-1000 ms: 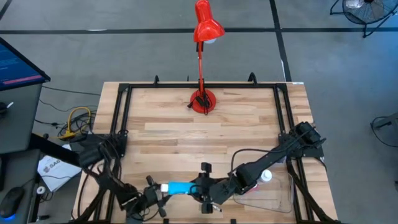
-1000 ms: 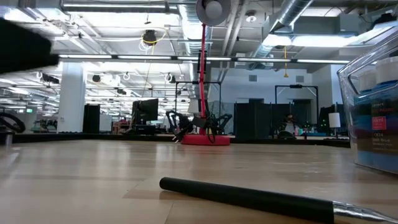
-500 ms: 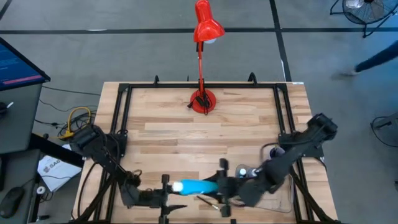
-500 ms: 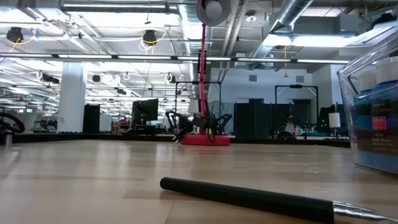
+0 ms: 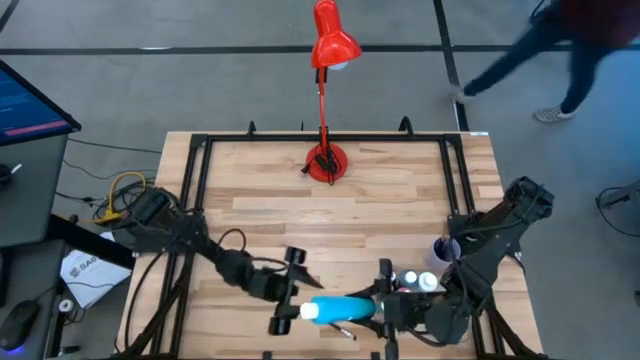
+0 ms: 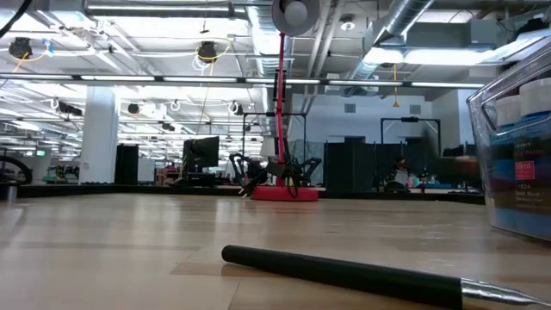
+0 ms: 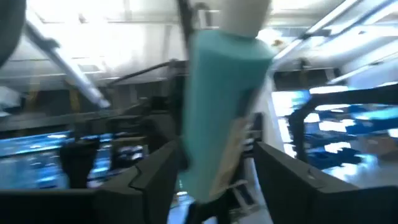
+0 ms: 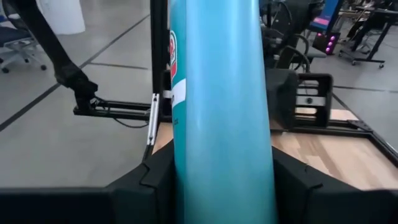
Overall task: Pick & Place Paint Supplies
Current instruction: Put the light blue paint bottle into the transparent bin
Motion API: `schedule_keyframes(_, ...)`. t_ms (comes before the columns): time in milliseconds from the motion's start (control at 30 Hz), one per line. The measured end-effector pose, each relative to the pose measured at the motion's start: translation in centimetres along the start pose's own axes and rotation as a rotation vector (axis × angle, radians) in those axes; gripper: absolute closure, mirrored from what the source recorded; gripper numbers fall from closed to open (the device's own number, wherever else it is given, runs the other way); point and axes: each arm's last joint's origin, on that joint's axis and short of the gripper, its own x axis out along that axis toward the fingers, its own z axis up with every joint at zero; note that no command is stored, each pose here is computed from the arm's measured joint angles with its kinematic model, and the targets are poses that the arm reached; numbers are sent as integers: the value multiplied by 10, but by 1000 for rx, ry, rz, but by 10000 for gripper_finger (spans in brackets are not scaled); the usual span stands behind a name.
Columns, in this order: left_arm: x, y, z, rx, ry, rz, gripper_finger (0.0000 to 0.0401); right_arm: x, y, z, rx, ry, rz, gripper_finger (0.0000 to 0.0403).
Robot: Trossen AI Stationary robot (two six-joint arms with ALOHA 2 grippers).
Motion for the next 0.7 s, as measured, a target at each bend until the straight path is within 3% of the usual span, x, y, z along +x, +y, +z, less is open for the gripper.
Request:
schedule_keyframes(200,16,-3,6,-18,-3,-69,133,3,-2,4,-14,-32,-9,231)
schedule_keyframes(367,25,-4,15,-24,-39,-58,93,7,-7,6,-7,-37,-27,229)
schedule_keyframes(700,31,13,12,-11,-53,-46,101,22,-17,8,-12,-62,-66,229)
